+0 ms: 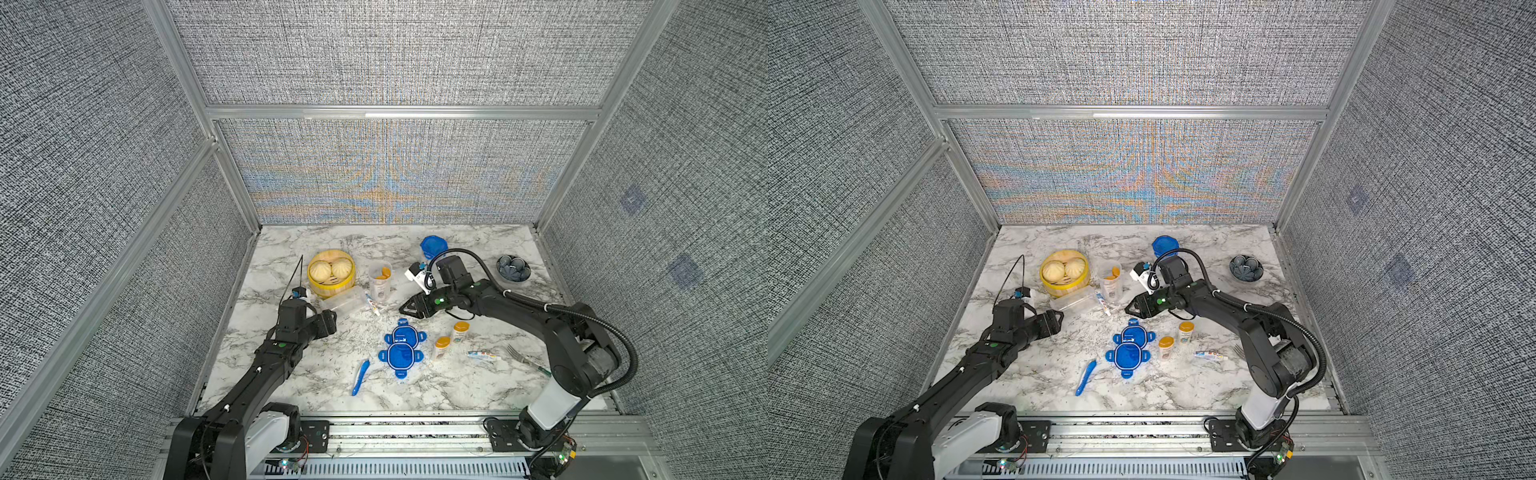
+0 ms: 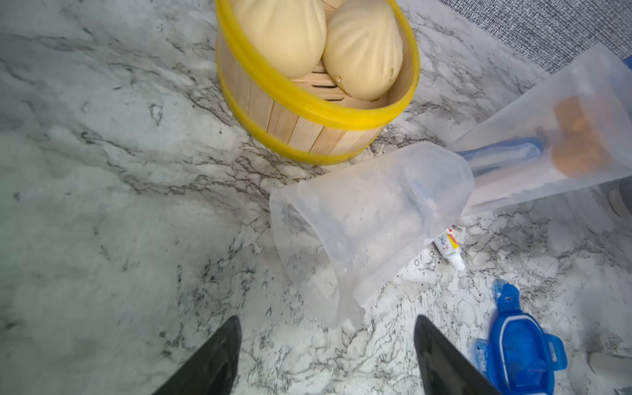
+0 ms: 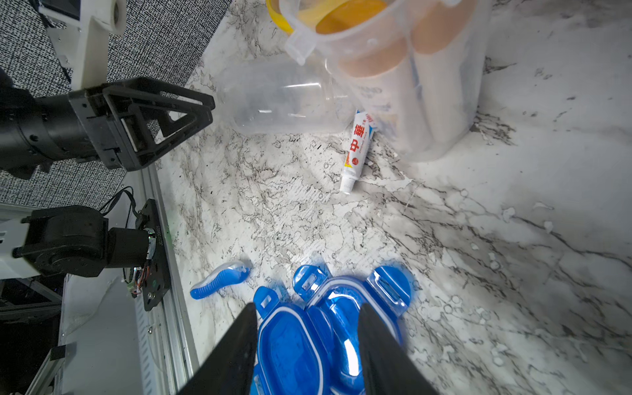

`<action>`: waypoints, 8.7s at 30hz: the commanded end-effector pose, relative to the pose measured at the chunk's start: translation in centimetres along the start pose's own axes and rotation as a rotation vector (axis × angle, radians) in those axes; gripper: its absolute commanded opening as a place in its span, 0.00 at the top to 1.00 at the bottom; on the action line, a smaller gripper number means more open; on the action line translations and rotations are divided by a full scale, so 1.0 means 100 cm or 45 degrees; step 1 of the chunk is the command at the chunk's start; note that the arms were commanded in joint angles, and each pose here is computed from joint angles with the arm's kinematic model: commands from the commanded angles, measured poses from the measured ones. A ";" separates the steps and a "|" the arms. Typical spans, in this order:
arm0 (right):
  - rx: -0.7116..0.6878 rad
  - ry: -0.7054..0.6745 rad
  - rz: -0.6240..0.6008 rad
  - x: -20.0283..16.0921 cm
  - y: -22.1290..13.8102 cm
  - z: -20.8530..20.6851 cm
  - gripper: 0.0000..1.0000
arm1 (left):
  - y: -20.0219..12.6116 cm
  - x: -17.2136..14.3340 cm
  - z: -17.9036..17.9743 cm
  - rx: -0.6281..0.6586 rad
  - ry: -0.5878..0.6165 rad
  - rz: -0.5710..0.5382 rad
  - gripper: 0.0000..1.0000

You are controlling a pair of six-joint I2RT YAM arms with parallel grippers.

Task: Pack away toiletry kits
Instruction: Pick up the container from the center of the board, then place the container at the center of the board, then pick up the toiletry item from the center of the board, then place the toiletry item into the container.

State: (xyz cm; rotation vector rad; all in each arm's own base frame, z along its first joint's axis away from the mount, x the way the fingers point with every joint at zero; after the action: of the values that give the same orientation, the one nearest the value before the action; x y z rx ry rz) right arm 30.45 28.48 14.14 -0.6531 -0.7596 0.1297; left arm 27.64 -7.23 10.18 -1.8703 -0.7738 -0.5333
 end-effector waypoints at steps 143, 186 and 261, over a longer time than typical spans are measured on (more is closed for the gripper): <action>0.000 0.313 -0.127 -0.016 -0.049 -0.024 0.54 | 0.112 0.010 -0.103 0.128 -0.195 0.721 0.60; -0.017 0.340 -0.152 -0.015 -0.050 -0.034 0.57 | -0.001 0.152 -0.184 -0.292 0.200 -0.175 0.93; -0.109 0.305 -0.239 0.002 -0.075 -0.032 0.57 | 0.035 0.124 -0.182 -0.296 0.576 -0.409 0.54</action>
State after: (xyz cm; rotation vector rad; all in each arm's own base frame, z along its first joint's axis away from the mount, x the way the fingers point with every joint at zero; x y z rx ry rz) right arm 31.77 21.37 17.01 -0.5969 -0.5811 -0.1440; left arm 39.37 -22.39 24.34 -1.7175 -0.7495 -1.3481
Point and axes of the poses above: each gripper's point midway between its finger pads, its own y axis out along the fingers, its own z axis along the line the jaws close on, x = y × z, the point moved 3 cm from there along -y, back along the fingers, and after that the axes turned 1 degree about -y, right-handed, at the moved point
